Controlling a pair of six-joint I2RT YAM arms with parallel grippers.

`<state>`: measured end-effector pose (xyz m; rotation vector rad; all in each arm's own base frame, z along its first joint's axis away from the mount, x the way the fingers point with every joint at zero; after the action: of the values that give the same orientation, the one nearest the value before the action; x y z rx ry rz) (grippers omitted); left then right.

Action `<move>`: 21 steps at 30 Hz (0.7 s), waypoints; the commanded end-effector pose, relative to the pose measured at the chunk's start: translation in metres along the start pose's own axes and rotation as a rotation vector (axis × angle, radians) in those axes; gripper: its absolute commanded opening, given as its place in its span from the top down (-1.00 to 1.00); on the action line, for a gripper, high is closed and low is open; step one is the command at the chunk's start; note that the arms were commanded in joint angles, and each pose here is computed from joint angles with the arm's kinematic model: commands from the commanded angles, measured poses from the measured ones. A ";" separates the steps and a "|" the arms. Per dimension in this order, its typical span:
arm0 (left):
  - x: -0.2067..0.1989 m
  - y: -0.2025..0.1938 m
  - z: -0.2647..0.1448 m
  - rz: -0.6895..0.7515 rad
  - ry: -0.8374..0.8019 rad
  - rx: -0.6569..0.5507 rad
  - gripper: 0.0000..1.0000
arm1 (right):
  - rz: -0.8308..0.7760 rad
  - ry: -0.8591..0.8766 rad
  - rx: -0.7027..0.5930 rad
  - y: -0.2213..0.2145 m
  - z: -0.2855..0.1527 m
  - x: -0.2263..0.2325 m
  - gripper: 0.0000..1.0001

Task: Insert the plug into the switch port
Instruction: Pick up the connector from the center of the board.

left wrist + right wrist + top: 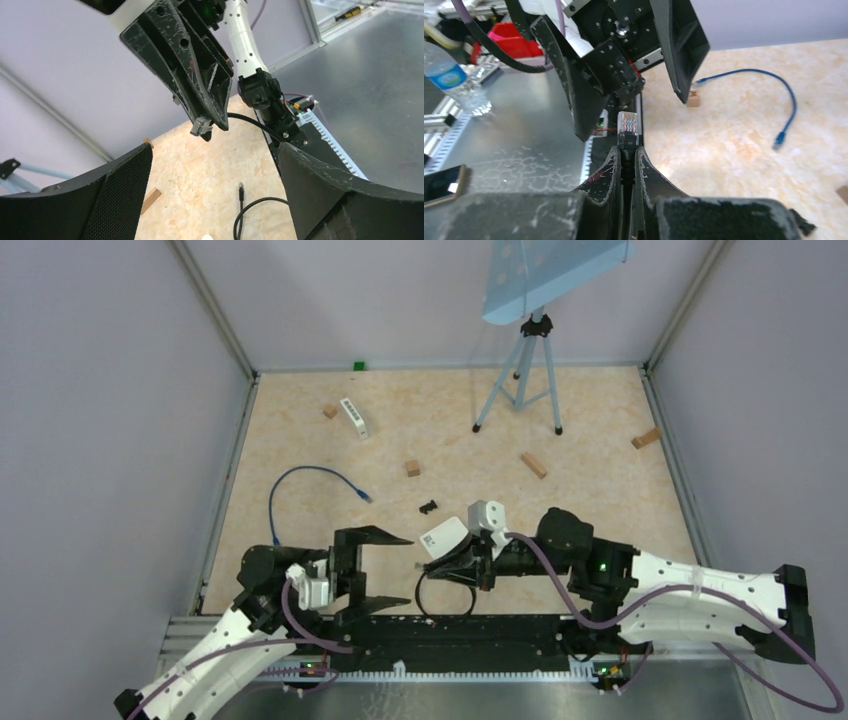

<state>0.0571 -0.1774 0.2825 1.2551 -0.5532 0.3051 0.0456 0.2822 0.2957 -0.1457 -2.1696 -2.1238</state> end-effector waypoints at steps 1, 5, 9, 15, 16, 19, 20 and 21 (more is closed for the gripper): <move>0.007 0.007 -0.006 -0.096 0.176 -0.036 -0.97 | -0.170 -0.086 -0.025 0.015 -0.011 -0.013 1.00; 0.019 0.011 -0.015 -0.266 0.406 -0.071 -0.97 | -0.266 -0.149 -0.002 0.017 -0.018 -0.022 1.00; 0.038 0.006 -0.026 -0.498 0.678 -0.072 -0.97 | -0.355 -0.230 0.015 0.018 -0.024 -0.032 1.00; 0.048 -0.025 -0.042 -0.759 0.977 -0.010 -0.97 | -0.445 -0.401 0.200 -0.005 -0.032 -0.050 1.00; 0.048 -0.031 -0.045 -0.795 1.018 0.006 -0.97 | -0.459 -0.441 0.248 -0.011 -0.033 -0.055 1.00; 0.050 -0.049 -0.047 -0.857 1.086 0.085 -0.97 | -0.502 -0.543 0.404 -0.031 -0.037 -0.068 1.00; 0.050 -0.055 -0.047 -0.878 1.100 0.115 -0.97 | -0.515 -0.566 0.452 -0.038 -0.038 -0.071 1.00; 0.050 -0.062 -0.047 -0.896 1.108 0.144 -0.97 | -0.524 -0.584 0.501 -0.047 -0.039 -0.074 1.00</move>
<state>0.1241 -0.1562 0.2585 1.1562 0.7620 0.2190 0.0957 0.2547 0.2514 -0.1054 -2.9924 -2.0292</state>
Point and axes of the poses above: each gripper's point midway between its finger pads, its own z axis out along the fingers, its own x axis along the line the jaws close on, y = z × x, the point moved 6 cm from there along -z, back along the fingers, and after that the axes turned 2 degrees about z, right-handed, at the moved point
